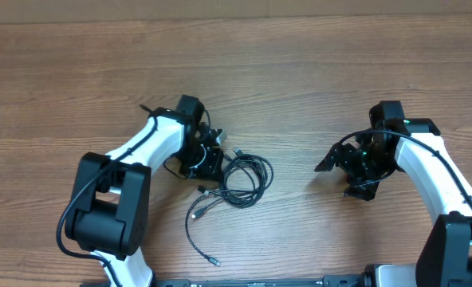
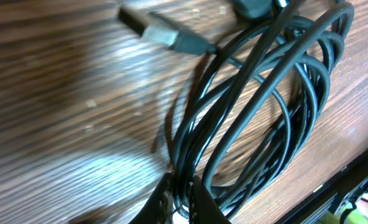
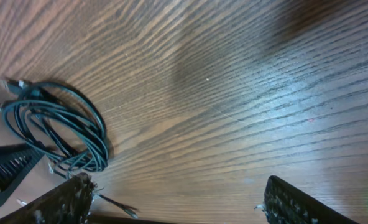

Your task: Untangle cables

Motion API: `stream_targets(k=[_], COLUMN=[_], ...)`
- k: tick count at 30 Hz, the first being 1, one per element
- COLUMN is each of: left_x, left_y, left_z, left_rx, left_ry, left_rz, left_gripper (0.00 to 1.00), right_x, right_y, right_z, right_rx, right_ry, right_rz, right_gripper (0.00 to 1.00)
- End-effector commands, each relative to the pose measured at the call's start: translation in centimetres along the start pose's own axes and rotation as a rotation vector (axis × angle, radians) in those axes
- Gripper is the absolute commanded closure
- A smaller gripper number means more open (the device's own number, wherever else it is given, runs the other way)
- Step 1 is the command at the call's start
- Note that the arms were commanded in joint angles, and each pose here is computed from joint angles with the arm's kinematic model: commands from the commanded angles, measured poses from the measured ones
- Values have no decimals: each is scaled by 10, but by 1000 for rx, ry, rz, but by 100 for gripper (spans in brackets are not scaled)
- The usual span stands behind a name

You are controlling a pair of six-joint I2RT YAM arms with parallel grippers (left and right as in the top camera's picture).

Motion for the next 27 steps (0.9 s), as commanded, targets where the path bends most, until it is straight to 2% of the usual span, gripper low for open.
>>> stream_targets(k=[1, 10, 14, 27], left_x=[-11, -21, -21, -21], left_y=[-14, -30, -30, -30], left_z=[1, -6, -8, -10], left_rx=[-57, -110, -118, -127], left_ry=[23, 2, -9, -24], left_rz=[38, 25, 21, 20], left_gripper=[89, 88, 95, 96], right_x=[-1, -1, -1, -14], right_y=[-2, -4, -3, 15], right_z=[2, 5, 7, 25], right_rx=[53, 42, 48, 166], right_ry=[16, 35, 39, 57], right_rz=[2, 16, 21, 49], right_gripper=[14, 14, 15, 15])
Point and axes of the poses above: each gripper's point midway between its finger pads, its own x axis back along the fingers, its own y axis along the line the jaws close on, z = x × y, the point moved 9 cm from there along x, back along the fingers, and after that the axes turned 11 degrees about -x, right-handed, at the moved point
